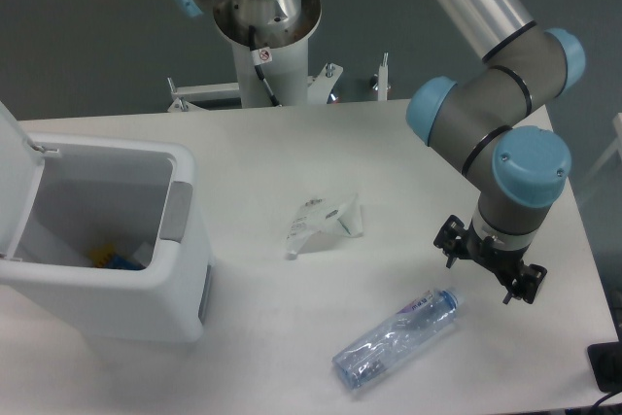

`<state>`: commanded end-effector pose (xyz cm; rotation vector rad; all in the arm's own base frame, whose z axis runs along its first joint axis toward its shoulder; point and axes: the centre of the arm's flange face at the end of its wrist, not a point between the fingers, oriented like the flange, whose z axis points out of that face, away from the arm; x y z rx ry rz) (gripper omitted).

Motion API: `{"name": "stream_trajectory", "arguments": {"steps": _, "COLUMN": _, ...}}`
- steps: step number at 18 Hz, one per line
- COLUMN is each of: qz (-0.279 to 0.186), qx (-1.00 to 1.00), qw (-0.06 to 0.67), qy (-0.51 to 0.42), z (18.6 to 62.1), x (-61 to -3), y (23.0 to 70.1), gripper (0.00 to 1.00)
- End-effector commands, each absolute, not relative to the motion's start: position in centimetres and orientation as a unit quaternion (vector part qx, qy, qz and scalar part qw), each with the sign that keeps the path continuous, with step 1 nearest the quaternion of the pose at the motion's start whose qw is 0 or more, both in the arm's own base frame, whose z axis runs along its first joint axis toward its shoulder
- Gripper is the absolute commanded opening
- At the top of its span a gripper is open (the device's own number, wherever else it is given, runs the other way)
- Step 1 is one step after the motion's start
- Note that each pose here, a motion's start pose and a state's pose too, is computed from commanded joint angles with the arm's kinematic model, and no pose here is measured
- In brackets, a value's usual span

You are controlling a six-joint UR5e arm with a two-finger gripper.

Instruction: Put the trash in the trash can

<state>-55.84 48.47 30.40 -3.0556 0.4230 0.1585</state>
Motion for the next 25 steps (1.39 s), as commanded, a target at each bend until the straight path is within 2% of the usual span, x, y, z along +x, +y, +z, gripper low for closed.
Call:
{"name": "stream_trajectory", "arguments": {"steps": 7, "qz": 0.049, "qx": -0.99, "qw": 0.027, "qy": 0.127, "z": 30.3, "x": -55.6, "y": 48.5, "gripper": 1.0}}
{"name": "stream_trajectory", "arguments": {"steps": 13, "qz": 0.025, "qx": -0.994, "qw": 0.052, "qy": 0.088, "z": 30.0, "x": -53.7, "y": 48.3, "gripper": 1.0}}
{"name": "stream_trajectory", "arguments": {"steps": 16, "qz": 0.012, "qx": -0.993, "qw": 0.086, "qy": 0.075, "z": 30.7, "x": -51.3, "y": 47.6, "gripper": 1.0}}
{"name": "stream_trajectory", "arguments": {"steps": 19, "qz": 0.001, "qx": -0.994, "qw": 0.082, "qy": 0.077, "z": 32.0, "x": -47.2, "y": 45.7, "gripper": 1.0}}
{"name": "stream_trajectory", "arguments": {"steps": 20, "qz": -0.021, "qx": -0.992, "qw": 0.077, "qy": 0.093, "z": 31.4, "x": -41.9, "y": 44.8, "gripper": 1.0}}
{"name": "stream_trajectory", "arguments": {"steps": 25, "qz": -0.043, "qx": -0.989, "qw": 0.065, "qy": 0.125, "z": 29.8, "x": -36.4, "y": 45.3, "gripper": 1.0}}
